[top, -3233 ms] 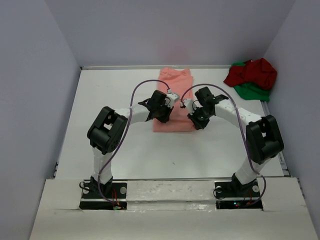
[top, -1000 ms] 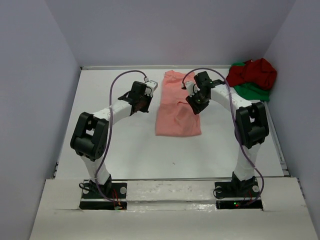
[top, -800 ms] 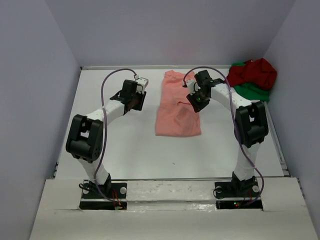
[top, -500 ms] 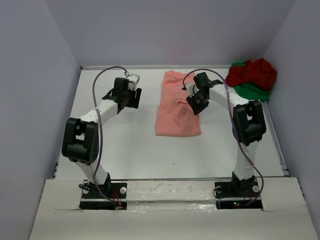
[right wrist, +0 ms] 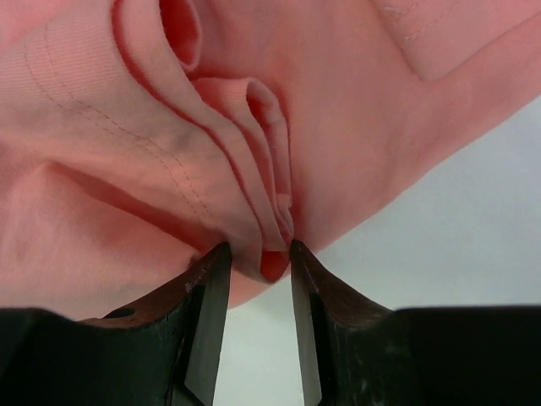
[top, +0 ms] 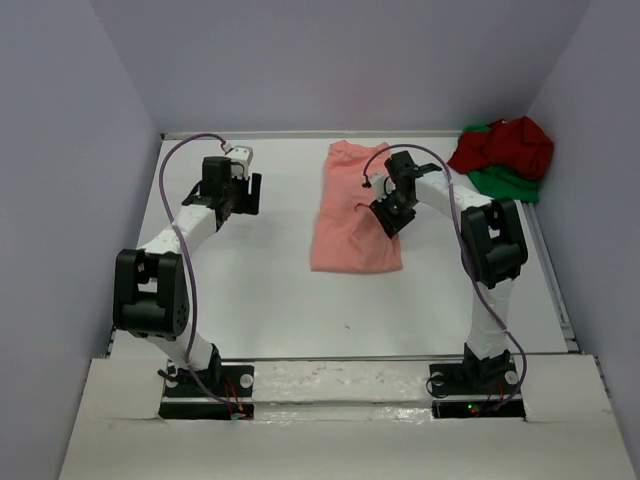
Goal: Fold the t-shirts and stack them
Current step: Grab one side of the 2/3 rectangular tshirt with both arms
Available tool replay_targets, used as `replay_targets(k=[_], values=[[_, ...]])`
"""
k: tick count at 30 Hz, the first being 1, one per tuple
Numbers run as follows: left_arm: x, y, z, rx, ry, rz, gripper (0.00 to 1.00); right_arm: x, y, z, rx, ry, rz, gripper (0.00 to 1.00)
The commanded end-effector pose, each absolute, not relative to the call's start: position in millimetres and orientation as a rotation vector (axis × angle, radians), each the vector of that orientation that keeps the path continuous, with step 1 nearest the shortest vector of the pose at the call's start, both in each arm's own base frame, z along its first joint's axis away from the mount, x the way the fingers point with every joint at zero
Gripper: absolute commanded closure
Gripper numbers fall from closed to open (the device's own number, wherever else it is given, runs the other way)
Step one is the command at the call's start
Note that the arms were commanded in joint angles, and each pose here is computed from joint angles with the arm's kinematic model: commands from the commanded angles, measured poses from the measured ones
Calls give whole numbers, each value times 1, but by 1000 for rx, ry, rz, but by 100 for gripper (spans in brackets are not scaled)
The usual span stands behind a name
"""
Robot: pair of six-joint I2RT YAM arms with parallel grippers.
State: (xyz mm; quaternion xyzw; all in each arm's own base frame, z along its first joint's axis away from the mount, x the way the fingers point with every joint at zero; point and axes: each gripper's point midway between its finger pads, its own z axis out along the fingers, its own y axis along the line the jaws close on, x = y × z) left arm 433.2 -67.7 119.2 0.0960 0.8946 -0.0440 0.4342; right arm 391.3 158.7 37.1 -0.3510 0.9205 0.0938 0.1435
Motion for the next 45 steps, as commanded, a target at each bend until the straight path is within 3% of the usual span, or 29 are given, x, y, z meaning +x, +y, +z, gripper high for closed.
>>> replay_targets(k=[1,4,5,6,25,45], values=[[436,-72,147,246,2133,-143,20,382,160,34,-1023,2677,324,60],[435,-72,148,246,2132,-148,21,380,160,32,-1027,2685,327,79],[435,-71,148,245,2132,-146,21,380,159,32,-1029,2686,322,97],[435,-71,150,247,2127,-148,20,381,159,34,-1030,2682,319,100],[433,-72,155,255,2113,-156,21,424,158,116,-1018,2502,179,100],[428,-67,160,257,2077,-141,21,465,147,92,-980,2494,-9,100]])
